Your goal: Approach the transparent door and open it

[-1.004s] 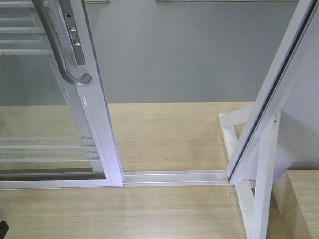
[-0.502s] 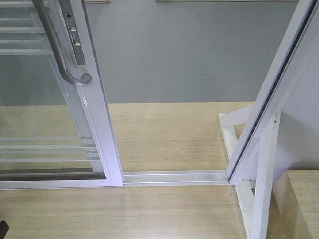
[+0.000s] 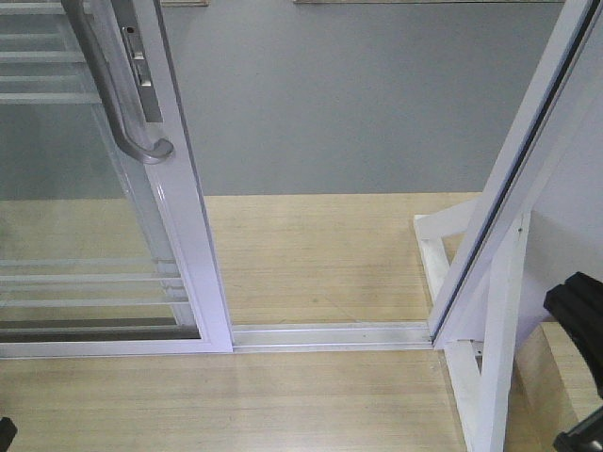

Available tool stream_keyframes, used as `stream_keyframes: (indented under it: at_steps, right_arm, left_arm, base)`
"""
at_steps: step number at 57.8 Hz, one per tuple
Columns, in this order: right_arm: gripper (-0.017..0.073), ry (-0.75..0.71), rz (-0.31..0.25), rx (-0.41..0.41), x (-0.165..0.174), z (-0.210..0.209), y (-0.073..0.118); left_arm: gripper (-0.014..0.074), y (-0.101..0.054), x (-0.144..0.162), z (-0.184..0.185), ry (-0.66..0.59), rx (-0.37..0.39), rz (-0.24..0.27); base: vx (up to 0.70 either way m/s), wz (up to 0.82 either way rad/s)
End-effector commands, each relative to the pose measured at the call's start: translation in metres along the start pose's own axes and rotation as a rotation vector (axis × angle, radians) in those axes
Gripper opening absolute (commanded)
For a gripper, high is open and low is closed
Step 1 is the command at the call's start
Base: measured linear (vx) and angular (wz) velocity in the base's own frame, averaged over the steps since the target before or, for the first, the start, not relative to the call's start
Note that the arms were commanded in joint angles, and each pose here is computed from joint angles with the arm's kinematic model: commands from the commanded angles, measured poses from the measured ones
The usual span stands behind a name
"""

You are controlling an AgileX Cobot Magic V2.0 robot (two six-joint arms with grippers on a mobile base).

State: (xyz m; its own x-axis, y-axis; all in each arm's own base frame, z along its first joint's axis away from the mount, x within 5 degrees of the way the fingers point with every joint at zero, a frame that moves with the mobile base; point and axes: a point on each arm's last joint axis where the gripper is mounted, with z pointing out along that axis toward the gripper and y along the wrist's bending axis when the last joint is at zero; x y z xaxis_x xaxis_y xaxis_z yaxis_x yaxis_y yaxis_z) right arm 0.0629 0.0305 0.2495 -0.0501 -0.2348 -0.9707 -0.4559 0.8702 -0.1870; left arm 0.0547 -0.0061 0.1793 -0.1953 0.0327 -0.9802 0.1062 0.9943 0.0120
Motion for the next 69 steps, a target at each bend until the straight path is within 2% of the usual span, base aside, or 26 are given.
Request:
stream_keyframes:
  at_steps: [1, 5, 13, 27, 30, 44, 69]
  right_arm:
    - [-0.0002, -0.176, 0.051, 0.06, -0.003, 0.002, -0.003]
    - [-0.0002, -0.183, 0.131, 0.108, 0.014, 0.004, -0.003]
    - [-0.0002, -0.14, 0.226, 0.228, 0.043, 0.003, -0.007]
    - [-0.0002, -0.135, 0.245, 0.422, 0.055, -0.007, -0.014]
    - [-0.0002, -0.135, 0.246, 0.443, 0.056, -0.008, -0.014]
    - [-0.0002, -0.082, 0.278, 0.451, 0.062, -0.009, -0.013]
    - [-0.0002, -0.069, 0.28, 0.45, 0.063, -0.009, -0.013]
  left_arm:
    - [0.0001, 0.0, -0.004, 0.0, -0.081, -0.003, -0.01]
    - [0.0001, 0.0, -0.004, 0.0, -0.081, -0.003, -0.01]
    - [0.0003, 0.0, -0.004, 0.0, -0.081, -0.003, -0.01]
    - [0.0003, 0.0, -0.004, 0.0, -0.081, -0.003, -0.01]
    - [0.0003, 0.0, -0.004, 0.0, -0.081, -0.003, -0.01]
    - [0.0003, 0.0, -0.004, 0.0, -0.081, -0.003, -0.01]
    - [0.0003, 0.0, -0.004, 0.0, -0.081, -0.003, -0.01]
  base:
    - [0.0, 0.0]
    - [0.0, 0.0]
    - [0.0, 0.0]
    - [0.0, 0.0]
    - [0.0, 0.0]
    - [0.0, 0.0]
    - [0.0, 0.0]
